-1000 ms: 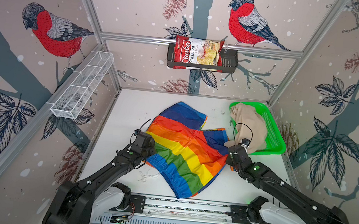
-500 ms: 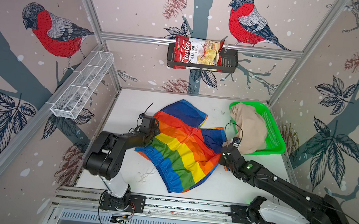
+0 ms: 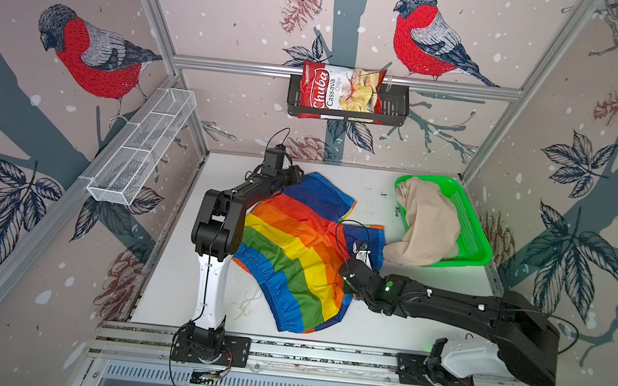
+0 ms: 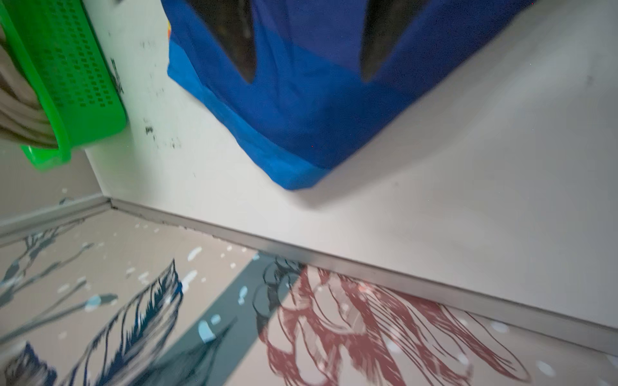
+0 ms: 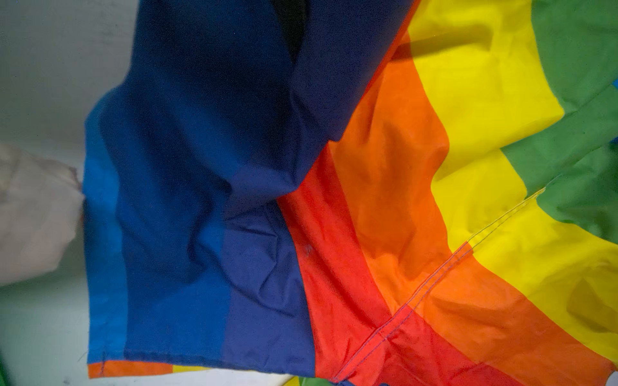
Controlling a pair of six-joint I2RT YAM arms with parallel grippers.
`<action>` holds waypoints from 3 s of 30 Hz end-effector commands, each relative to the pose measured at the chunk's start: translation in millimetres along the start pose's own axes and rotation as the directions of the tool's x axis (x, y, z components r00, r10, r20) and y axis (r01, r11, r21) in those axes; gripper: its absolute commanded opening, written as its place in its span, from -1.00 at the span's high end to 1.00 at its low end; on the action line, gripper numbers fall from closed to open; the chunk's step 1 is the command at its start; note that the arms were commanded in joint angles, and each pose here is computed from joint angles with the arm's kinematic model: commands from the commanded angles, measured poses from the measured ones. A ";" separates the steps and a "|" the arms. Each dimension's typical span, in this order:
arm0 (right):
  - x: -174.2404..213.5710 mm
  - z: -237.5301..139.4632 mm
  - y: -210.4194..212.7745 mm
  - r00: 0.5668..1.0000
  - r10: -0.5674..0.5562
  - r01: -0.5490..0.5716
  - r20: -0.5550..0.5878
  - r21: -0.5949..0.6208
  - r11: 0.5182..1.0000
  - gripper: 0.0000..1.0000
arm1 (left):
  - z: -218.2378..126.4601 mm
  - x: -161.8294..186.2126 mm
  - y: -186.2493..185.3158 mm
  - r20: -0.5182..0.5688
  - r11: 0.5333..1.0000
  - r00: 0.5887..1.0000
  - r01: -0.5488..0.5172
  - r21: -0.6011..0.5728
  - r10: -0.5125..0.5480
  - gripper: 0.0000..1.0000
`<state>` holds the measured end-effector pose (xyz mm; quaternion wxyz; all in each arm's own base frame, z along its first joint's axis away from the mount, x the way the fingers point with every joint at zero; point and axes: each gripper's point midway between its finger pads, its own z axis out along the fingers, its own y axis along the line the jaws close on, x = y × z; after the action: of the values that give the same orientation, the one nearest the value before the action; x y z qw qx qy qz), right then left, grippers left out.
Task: Fold and stack the shorts
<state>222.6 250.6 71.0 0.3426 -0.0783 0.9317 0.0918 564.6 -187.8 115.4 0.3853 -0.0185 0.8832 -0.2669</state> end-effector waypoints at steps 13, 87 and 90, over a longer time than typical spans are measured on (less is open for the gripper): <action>-32.3 -11.3 -43.8 0.968 0.246 -0.243 0.045 -0.062 0.968 1.00 | 42.8 96.7 -13.7 -0.239 0.975 0.963 -0.163 -0.153 0.123 -0.48; 67.5 -13.9 -46.0 0.954 0.145 -0.129 -0.264 0.078 0.989 0.86 | -209.6 301.0 16.5 -0.356 0.948 0.900 0.154 -0.277 -0.251 -0.83; 69.1 -13.5 -47.3 0.953 0.143 -0.125 -0.269 0.084 0.989 0.86 | -201.8 306.5 20.7 -0.356 0.943 0.895 0.168 -0.286 -0.268 -0.79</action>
<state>171.6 199.1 31.5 0.2048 -0.0167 0.9753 0.0804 222.4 -155.7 28.8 0.1893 -0.0946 0.9555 -0.2054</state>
